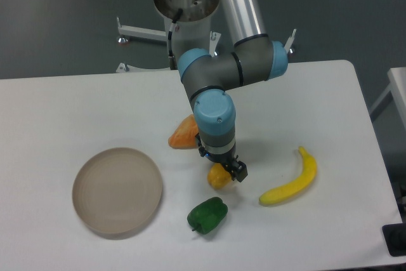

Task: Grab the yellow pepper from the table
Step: 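Lower the gripper onto the yellow pepper and close on it, then lift the yellow pepper up and carry it toward the banana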

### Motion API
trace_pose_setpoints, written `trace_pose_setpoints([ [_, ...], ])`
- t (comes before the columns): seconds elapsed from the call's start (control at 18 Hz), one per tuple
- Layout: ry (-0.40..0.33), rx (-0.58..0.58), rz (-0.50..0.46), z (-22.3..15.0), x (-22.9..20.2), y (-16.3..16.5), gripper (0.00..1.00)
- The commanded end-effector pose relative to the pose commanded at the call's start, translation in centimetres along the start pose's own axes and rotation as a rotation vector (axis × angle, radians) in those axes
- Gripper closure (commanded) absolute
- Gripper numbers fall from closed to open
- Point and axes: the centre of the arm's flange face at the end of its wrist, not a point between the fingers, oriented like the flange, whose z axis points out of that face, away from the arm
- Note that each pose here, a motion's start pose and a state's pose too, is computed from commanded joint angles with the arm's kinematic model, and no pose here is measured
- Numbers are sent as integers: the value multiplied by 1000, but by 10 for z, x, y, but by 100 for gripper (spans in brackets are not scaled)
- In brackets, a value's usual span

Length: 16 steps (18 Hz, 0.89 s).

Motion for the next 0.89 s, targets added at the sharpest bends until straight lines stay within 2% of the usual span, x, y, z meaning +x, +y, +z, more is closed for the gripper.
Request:
trace_pose_setpoints([
  [0.11,0,0,-3,0,-2,3,34],
  [0.17,0,0,-5,0,-3,3,37],
  [0.56,-17,10,-17,-12,-12,9,40],
  [0.89,-98,47,15,-65,-46,29,41],
])
